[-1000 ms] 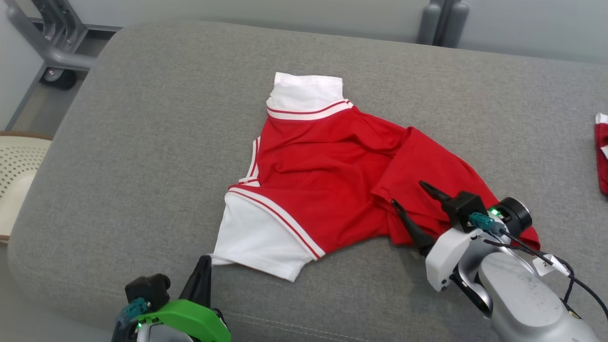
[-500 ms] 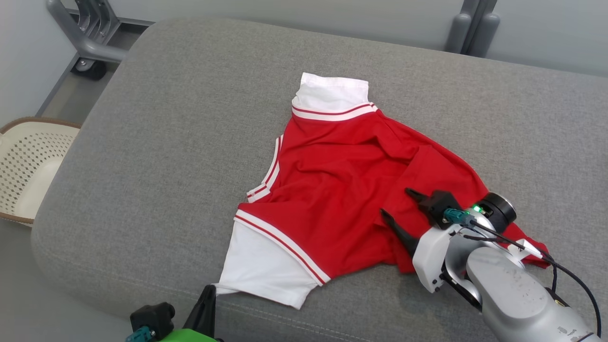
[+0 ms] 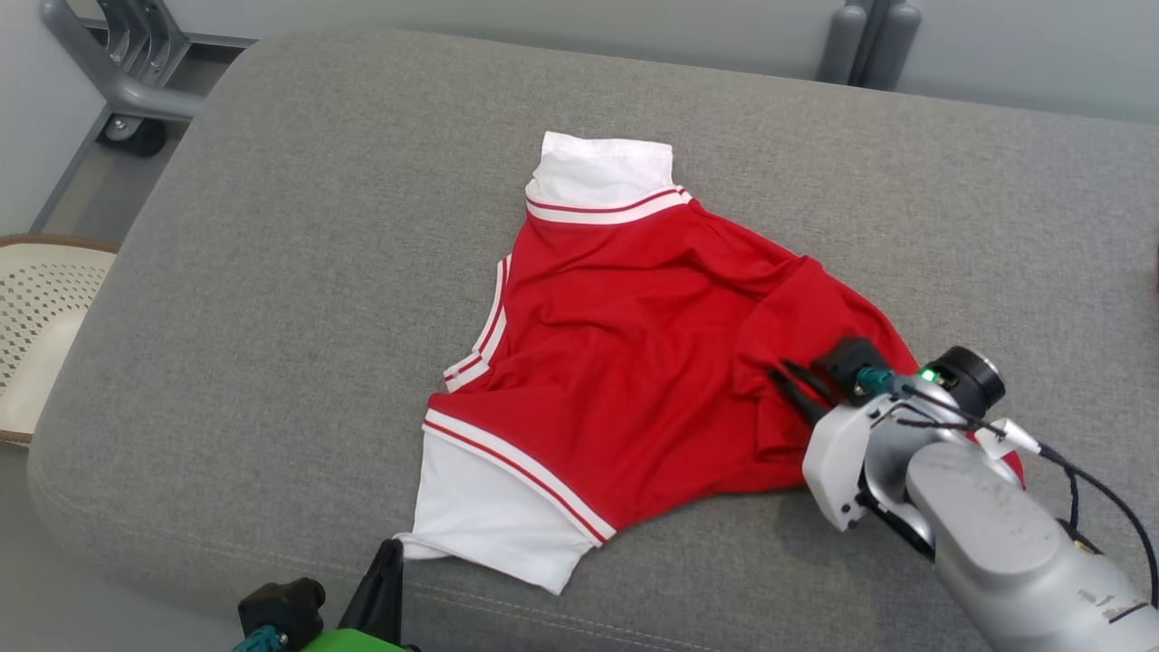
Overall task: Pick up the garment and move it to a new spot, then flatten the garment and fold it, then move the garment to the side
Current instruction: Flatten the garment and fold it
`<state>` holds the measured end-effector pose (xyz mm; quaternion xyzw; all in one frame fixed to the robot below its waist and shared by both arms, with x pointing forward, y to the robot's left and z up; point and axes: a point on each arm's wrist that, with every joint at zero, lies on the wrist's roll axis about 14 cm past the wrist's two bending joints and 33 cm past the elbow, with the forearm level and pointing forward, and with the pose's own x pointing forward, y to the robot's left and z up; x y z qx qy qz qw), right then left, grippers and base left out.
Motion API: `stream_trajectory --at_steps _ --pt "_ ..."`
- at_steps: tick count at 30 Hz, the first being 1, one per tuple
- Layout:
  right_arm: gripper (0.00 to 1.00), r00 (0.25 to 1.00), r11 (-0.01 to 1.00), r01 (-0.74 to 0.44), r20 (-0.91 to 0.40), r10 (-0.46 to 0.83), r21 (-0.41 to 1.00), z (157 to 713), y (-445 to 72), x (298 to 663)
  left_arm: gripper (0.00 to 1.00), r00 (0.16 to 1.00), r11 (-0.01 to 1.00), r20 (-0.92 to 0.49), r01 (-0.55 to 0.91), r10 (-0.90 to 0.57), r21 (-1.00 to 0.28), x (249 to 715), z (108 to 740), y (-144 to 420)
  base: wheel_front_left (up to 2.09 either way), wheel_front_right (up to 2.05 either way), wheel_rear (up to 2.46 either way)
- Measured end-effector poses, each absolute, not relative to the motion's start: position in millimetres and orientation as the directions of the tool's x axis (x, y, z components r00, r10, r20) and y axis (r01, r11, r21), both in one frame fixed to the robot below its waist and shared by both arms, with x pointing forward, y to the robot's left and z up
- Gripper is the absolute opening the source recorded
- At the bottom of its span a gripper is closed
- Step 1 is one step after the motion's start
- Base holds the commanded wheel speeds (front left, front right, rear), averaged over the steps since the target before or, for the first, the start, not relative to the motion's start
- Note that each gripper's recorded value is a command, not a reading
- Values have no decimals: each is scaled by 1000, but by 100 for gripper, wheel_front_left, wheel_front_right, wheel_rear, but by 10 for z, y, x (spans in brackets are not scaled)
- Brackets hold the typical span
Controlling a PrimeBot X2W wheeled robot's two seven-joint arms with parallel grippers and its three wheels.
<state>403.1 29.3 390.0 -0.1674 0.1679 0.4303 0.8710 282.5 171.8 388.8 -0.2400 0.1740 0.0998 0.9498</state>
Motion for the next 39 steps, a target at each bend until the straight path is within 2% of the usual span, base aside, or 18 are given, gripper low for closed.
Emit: stream_trajectory --at_steps 8,12,15,25,27,30,31,32,33,34,39 --pt "0 727 700 -679 -337 598 -223 4319 -218 4778 0 925 874 -366 -261 104 -411 2873 3926 1740 0 0 0" --pt "0 782 742 -609 -365 505 -279 4337 -657 5076 0 926 876 -362 -257 103 -408 2900 3940 1737 0 0 0" --pt "0 792 777 -579 -396 464 -248 4243 -839 5145 0 929 875 -356 -256 105 -411 2924 3961 1729 0 0 0" --pt "0 805 839 -526 -403 436 -142 4144 -904 5205 0 925 867 -356 -282 133 -410 2943 3964 1796 0 0 0" --pt "15 821 865 -492 -384 423 -96 4185 -933 5246 0 927 868 -350 -282 137 -408 2957 3980 1813 0 0 0" --pt "29 860 901 -429 -334 385 -65 4338 -1073 5393 0 920 873 -357 -304 164 -382 2942 3958 1934 0 0 0" --pt "40 874 908 -410 -319 366 -82 4412 -1173 5462 0 917 878 -361 -310 173 -365 2927 3946 2000 0 0 0" --pt "57 885 913 -396 -307 350 -99 4473 -1258 5514 0 915 880 -362 -313 178 -357 2922 3939 2036 0 0 0" --pt "93 892 916 -385 -300 339 -111 4512 -1318 5547 0 914 881 -363 -313 178 -355 2924 3936 2037 0 0 0" --pt "100 896 919 -376 -300 327 -120 4520 -1365 5559 0 915 881 -363 -310 175 -356 2930 3935 2024 0 0 0" --pt "100 898 924 -358 -319 302 -132 4457 -1486 5532 0 917 883 -363 -301 165 -359 2959 3931 1982 0 0 0"
